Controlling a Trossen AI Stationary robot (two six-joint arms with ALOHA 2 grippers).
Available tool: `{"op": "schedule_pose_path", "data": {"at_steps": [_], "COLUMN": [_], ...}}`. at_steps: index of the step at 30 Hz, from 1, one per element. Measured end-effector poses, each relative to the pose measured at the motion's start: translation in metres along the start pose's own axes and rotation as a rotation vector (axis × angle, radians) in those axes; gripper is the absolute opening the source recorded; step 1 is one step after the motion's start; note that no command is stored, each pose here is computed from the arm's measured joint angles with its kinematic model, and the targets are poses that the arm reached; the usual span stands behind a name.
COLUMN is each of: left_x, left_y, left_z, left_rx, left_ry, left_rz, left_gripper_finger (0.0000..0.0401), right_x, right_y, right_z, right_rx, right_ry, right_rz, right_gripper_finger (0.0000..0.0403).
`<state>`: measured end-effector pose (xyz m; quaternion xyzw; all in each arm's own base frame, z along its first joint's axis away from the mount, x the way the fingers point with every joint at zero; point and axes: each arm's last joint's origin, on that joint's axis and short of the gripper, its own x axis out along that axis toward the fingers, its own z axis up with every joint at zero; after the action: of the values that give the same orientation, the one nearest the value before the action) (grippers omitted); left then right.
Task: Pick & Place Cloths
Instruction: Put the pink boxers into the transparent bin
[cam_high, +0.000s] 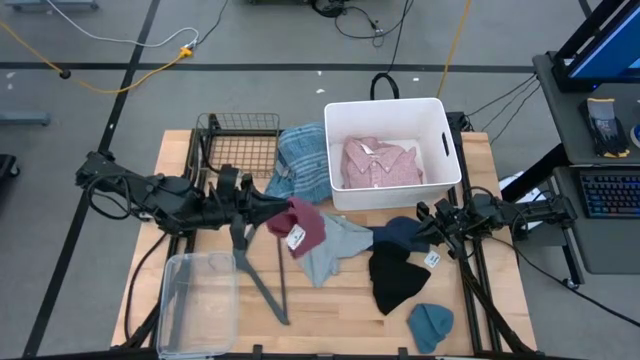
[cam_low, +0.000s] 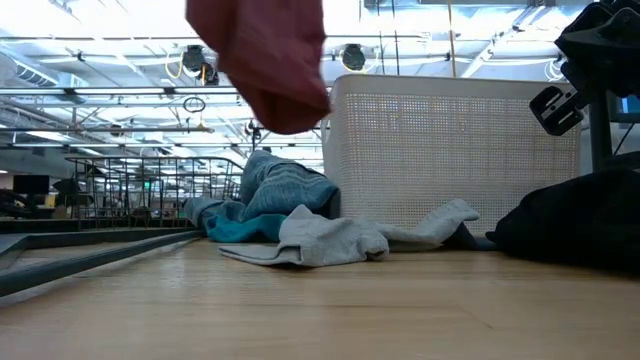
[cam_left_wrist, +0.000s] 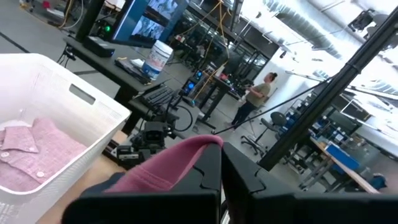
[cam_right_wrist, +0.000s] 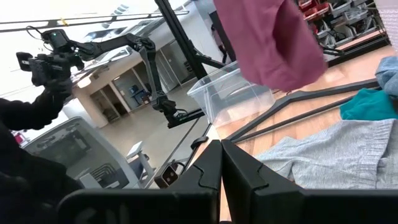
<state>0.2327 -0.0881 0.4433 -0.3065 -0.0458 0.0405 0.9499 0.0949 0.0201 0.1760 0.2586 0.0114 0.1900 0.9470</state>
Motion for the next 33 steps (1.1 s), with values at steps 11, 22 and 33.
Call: {"op": "schedule_pose_path", "data": {"at_steps": [11,22,33], "left_x": [-0.002,0.002,0.015], "left_y": [0.001,0.015,-0.005], "left_z": [-0.001,-0.028,0.009], "left_rx": [-0.308,-0.502,-0.244], "left_ry": [0.021,0.232,0.374], "left_rz": [0.004,0.170,0.327], "left_gripper_finger": [0.0000,0.0000,0.0000], "right_x": [0.000,0.000,0.000], "right_y": [0.000,0.000,0.000], "right_z": [0.000,-0.001,-0.001], "right_rx": [-0.001,0.000,0.002], "right_ry": [0.001,0.008,0.008], "right_rz": [0.000,-0.003,-0.004], "right_gripper_finger": [0.0004,0.0004,0.0004]}}
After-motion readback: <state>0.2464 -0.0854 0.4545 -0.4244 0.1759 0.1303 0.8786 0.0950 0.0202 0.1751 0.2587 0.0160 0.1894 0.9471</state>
